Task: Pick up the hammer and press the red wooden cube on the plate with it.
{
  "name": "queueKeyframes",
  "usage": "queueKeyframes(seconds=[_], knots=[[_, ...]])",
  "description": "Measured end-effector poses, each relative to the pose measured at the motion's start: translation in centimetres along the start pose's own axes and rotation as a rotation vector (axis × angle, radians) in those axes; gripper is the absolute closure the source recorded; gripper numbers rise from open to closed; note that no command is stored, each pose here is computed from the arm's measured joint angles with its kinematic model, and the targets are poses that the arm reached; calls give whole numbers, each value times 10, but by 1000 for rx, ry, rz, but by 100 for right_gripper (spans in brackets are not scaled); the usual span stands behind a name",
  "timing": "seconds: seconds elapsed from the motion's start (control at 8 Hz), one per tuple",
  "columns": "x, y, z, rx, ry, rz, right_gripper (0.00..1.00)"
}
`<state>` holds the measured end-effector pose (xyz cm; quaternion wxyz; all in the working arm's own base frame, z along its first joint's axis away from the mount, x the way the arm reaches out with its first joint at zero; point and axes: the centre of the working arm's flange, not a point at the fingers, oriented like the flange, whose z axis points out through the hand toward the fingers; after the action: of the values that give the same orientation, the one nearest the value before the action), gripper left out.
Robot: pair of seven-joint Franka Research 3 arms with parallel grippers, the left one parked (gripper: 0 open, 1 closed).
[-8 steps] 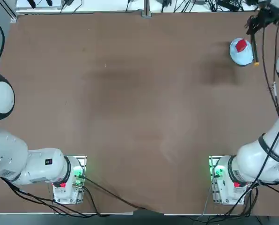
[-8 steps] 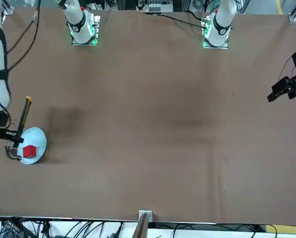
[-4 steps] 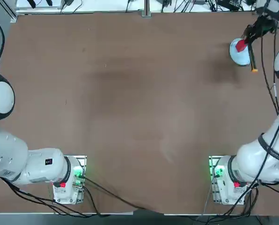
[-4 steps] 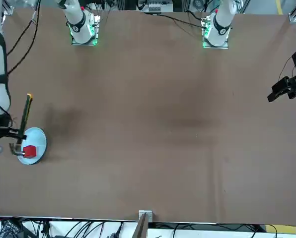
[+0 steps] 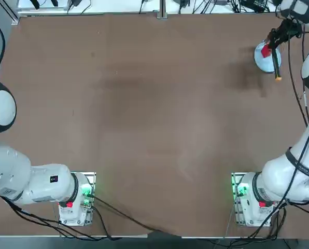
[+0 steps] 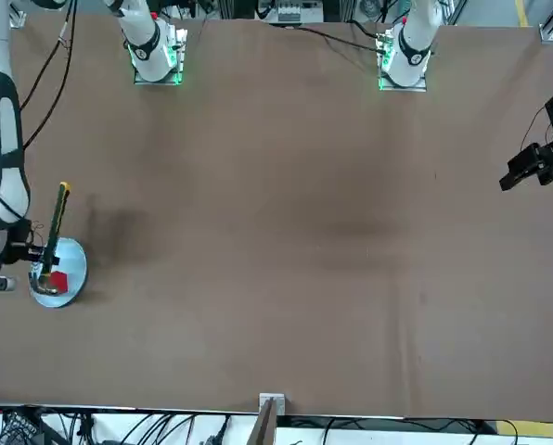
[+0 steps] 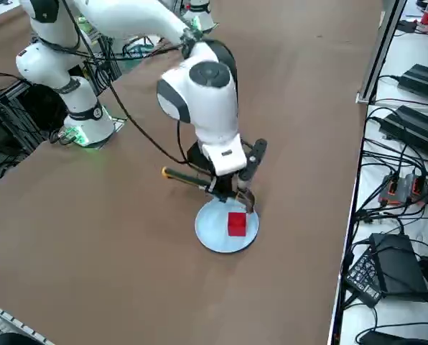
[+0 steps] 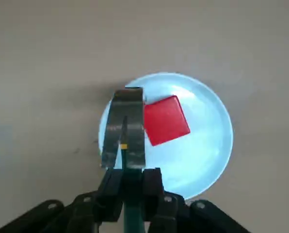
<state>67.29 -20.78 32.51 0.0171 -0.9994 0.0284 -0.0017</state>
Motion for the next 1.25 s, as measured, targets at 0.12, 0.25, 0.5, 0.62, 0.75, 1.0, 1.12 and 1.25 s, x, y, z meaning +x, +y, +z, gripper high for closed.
queueKeyframes(seconds=[0.12,0.25,0.5,0.62,0.75,1.0,1.12,1.25], knots=[[-2,0,-26,-12,3,-14,79],[-6,2,-41,-27,-3,-22,79],[-12,11,-17,-26,-37,-14,79],[-12,16,11,-28,-43,-7,79],[-12,16,38,-29,-47,-7,79],[-6,9,46,-29,-30,-18,79],[-3,3,28,-25,-16,-27,79],[-2,-6,1,-14,-11,-38,79]])
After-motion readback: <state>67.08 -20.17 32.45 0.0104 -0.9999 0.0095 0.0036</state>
